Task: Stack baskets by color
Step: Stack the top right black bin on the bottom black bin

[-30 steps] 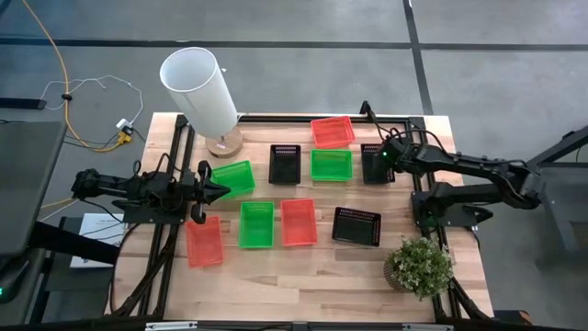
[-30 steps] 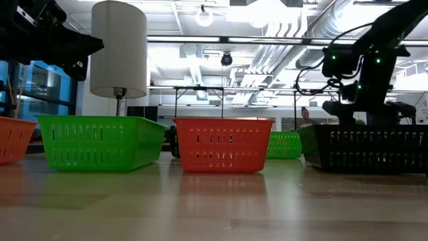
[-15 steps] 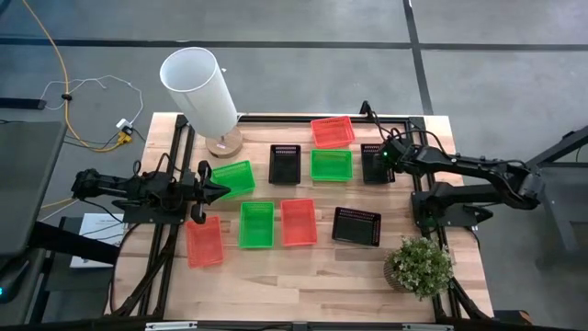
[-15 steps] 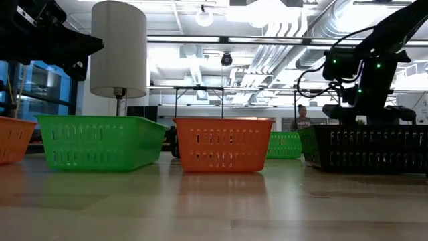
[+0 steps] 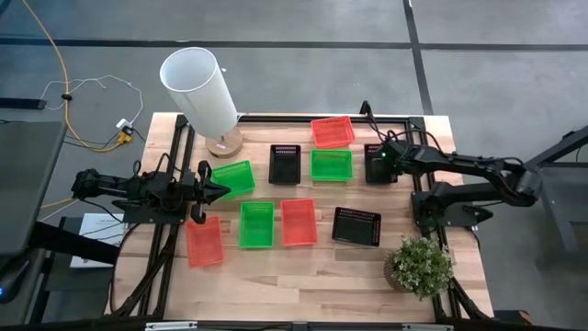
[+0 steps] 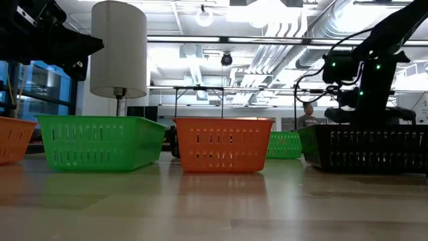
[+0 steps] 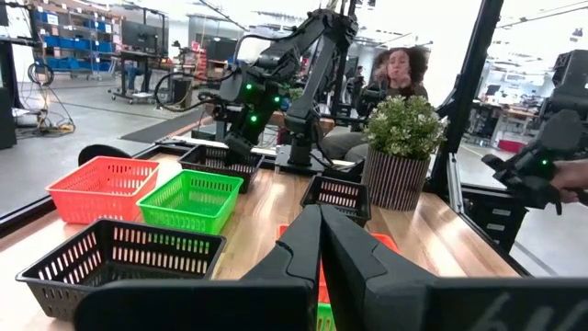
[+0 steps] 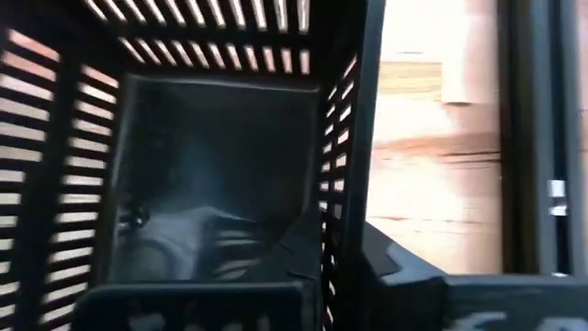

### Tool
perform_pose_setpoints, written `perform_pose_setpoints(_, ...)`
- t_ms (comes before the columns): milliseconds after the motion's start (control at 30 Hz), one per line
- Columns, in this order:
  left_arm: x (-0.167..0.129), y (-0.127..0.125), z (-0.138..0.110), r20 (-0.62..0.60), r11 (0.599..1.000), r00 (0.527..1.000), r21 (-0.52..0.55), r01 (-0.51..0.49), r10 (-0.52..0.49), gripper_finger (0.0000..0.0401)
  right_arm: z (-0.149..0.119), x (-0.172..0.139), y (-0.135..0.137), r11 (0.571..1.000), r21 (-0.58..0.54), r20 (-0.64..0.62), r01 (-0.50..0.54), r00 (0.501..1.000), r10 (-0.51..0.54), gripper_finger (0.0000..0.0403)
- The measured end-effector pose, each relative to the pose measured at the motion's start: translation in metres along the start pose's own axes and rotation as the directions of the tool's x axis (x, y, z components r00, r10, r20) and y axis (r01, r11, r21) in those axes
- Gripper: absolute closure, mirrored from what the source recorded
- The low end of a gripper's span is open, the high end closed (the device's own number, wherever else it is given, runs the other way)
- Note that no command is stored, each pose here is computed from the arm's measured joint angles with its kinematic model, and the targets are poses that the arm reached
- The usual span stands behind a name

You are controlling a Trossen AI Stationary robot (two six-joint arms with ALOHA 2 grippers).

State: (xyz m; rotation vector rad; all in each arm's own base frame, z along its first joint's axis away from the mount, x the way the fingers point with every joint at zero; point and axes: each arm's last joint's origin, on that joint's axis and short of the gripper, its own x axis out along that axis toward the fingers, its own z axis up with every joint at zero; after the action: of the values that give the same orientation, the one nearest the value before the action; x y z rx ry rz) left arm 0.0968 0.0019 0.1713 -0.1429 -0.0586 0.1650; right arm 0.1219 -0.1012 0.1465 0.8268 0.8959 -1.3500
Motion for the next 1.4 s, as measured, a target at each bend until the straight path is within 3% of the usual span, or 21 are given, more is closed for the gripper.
perform_pose_setpoints(300,0.000,0.000,0.000,0.000,1.000,1.000,0.000,0.000,0.000,0.0401,0.023,-0.058,-0.008,0.993,-0.096,0.142,-0.063,0.987,0.077,0.0402)
perform_pose_setpoints(500,0.000,0.000,0.000,0.000,1.000,1.000,0.000,0.000,0.000,0.0401,0.046,-0.118,-0.015,0.962,-0.161,0.293,-0.222,0.920,0.261,0.0403)
perform_pose_setpoints(567,0.000,0.000,0.000,0.000,1.000,1.000,0.000,0.000,0.000,0.0401,0.051,-0.138,-0.018,0.929,-0.216,0.307,-0.301,0.882,0.357,0.0403)
perform_pose_setpoints(700,0.000,0.000,0.000,0.000,1.000,1.000,0.000,0.000,0.000,0.0401,0.057,-0.171,-0.019,0.824,-0.308,0.270,-0.476,0.786,0.556,0.0403)
perform_pose_setpoints(833,0.000,0.000,0.000,0.000,1.000,1.000,0.000,0.000,0.000,0.0401,0.056,-0.196,-0.014,0.718,-0.387,0.219,-0.578,0.699,0.681,0.0403)
perform_pose_setpoints(1100,0.000,0.000,0.000,0.000,1.000,1.000,0.000,0.000,0.000,0.0401,0.033,-0.210,0.009,0.589,-0.450,0.096,-0.672,0.619,0.780,0.0403)
perform_pose_setpoints(1400,0.000,0.000,0.000,0.000,1.000,1.000,0.000,0.000,0.000,0.0401,-0.034,-0.219,0.057,0.398,-0.569,-0.212,-0.720,0.596,0.775,0.0403)
